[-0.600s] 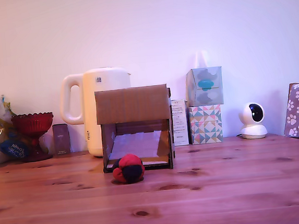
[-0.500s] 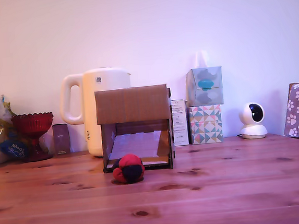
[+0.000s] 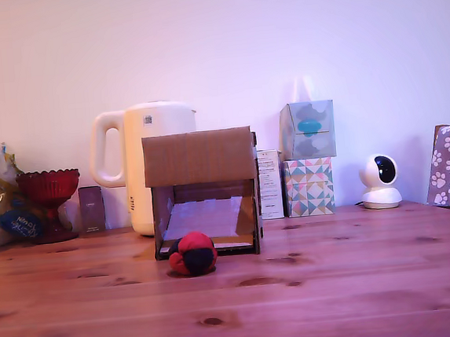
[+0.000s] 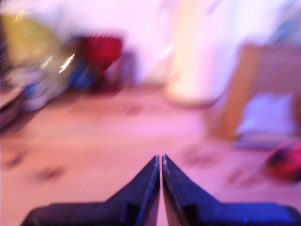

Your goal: Drop the footbag into the cardboard dice tower

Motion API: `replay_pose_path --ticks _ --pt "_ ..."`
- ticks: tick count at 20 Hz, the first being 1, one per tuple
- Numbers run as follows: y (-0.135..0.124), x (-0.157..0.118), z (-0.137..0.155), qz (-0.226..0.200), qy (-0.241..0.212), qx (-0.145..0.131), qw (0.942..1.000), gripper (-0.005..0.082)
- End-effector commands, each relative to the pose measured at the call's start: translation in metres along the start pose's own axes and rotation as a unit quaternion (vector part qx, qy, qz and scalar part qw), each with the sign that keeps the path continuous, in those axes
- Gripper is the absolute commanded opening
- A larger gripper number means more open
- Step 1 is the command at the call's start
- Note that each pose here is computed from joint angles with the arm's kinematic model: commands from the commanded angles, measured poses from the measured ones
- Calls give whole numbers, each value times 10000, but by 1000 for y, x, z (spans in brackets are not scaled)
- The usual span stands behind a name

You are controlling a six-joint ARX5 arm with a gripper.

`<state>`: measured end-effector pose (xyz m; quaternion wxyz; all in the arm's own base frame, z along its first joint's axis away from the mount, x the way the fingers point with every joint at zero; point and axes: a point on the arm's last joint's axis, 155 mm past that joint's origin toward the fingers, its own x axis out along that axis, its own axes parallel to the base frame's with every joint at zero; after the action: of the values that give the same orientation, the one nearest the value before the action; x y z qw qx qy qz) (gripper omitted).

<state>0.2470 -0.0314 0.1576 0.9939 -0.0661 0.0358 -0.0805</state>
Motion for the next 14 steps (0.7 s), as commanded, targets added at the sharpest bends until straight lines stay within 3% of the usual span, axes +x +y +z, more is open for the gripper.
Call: replay_pose_path --ticks 1,4,8,11,14 --pt "-15 -7 35 -316 -387 -85 9987 -24" --pt "-40 -9 50 -910 -219 -315 9951 -24" --pt "-68 8 28 -1586 574 -425 9848 -24" --pt "-89 20 5 -2006 1122 -286 9728 -24" --pt "-113 26 -25 -2431 1620 -118 9563 -24"
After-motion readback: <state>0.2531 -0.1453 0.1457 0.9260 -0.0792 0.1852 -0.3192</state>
